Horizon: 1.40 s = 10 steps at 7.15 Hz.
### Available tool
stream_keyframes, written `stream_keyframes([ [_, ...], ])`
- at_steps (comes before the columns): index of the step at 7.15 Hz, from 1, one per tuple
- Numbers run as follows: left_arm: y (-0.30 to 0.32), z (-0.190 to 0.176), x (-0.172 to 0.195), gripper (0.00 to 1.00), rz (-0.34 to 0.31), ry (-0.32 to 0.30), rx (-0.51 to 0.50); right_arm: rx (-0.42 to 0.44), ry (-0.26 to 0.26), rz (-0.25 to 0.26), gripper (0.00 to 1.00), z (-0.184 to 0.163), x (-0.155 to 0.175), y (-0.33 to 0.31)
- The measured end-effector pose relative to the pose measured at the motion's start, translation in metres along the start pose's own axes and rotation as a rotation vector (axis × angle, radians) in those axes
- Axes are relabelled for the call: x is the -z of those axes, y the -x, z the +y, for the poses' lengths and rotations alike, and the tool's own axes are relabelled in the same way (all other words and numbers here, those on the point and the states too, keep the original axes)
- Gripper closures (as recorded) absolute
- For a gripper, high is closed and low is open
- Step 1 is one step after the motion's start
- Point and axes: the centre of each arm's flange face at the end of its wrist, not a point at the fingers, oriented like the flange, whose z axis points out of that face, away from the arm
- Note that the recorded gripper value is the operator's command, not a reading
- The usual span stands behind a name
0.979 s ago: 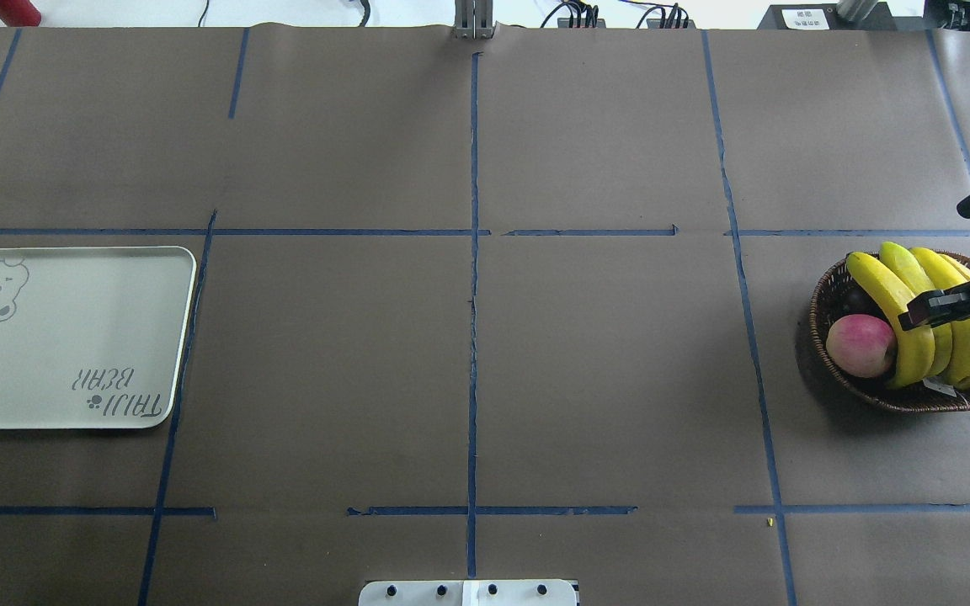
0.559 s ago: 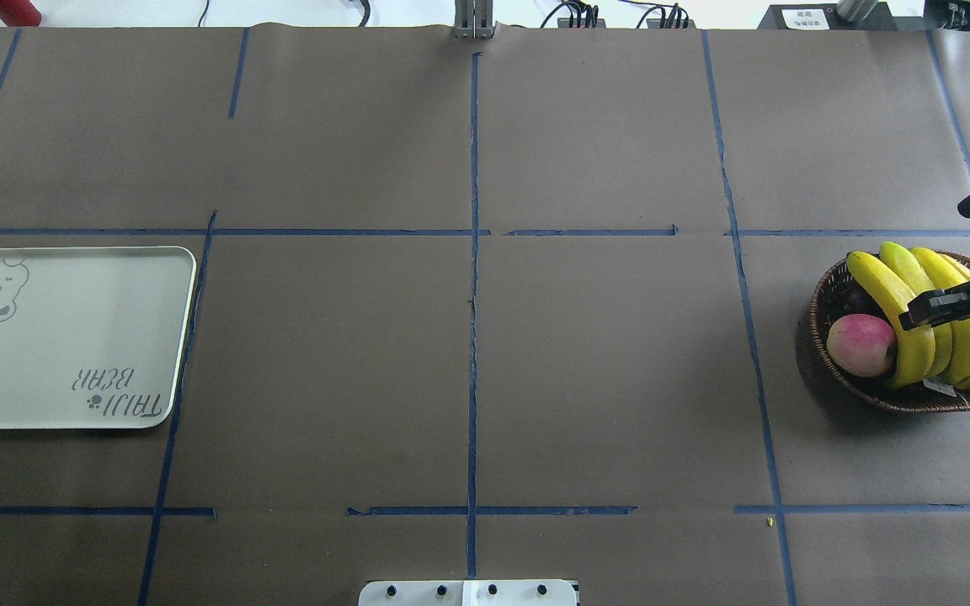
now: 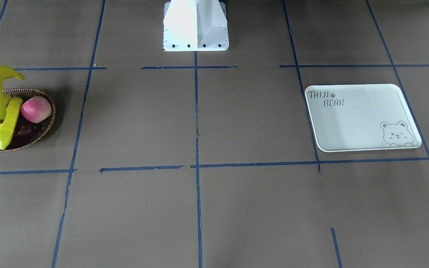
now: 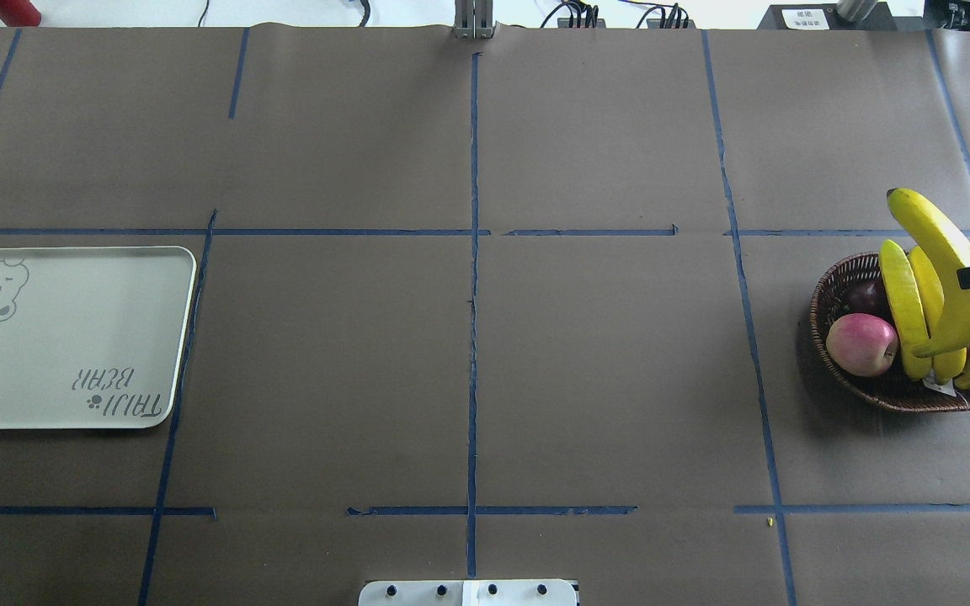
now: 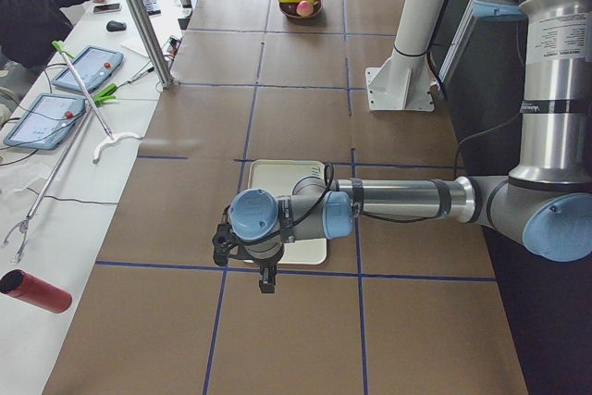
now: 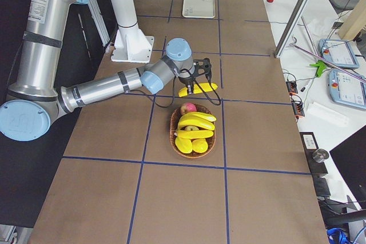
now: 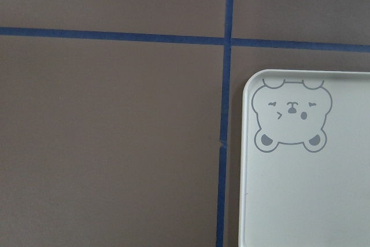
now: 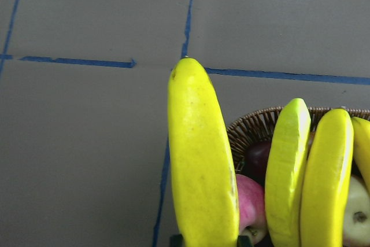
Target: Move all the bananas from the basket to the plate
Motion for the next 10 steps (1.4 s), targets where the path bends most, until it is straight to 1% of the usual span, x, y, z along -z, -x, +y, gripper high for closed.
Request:
stream_keyframes([
  [1, -0.011, -0.005, 0.008, 0.00, 0.001, -0.017, 0.011, -0.005, -0.007, -0.040, 1.00, -0.007, 0.009, 0.012],
  [2, -0.024, -0.012, 0.018, 0.00, 0.006, -0.040, 0.013, -0.028, -0.015, -0.076, 1.00, -0.021, 0.011, 0.034],
  [3, -0.040, -0.016, 0.028, 0.00, 0.043, -0.071, -0.010, -0.067, -0.016, -0.126, 1.00, -0.039, 0.007, 0.073],
  [5, -0.082, -0.024, 0.040, 0.00, 0.186, -0.127, -0.054, -0.156, 0.006, -0.242, 1.00, -0.065, -0.009, 0.181],
  [6, -0.118, -0.030, 0.039, 0.01, 0.230, -0.142, -0.047, -0.194, -0.001, -0.284, 1.00, -0.068, -0.022, 0.235],
  [7, -0.159, -0.034, 0.032, 0.01, 0.271, -0.148, -0.016, -0.215, -0.013, -0.311, 1.00, -0.060, -0.041, 0.281],
  [8, -0.203, -0.036, 0.023, 0.01, 0.323, -0.151, 0.027, -0.210, -0.030, -0.329, 0.99, -0.043, -0.061, 0.317],
  [10, -0.287, -0.042, 0.013, 0.02, 0.410, -0.174, 0.112, -0.188, -0.066, -0.347, 0.99, -0.006, -0.092, 0.363],
])
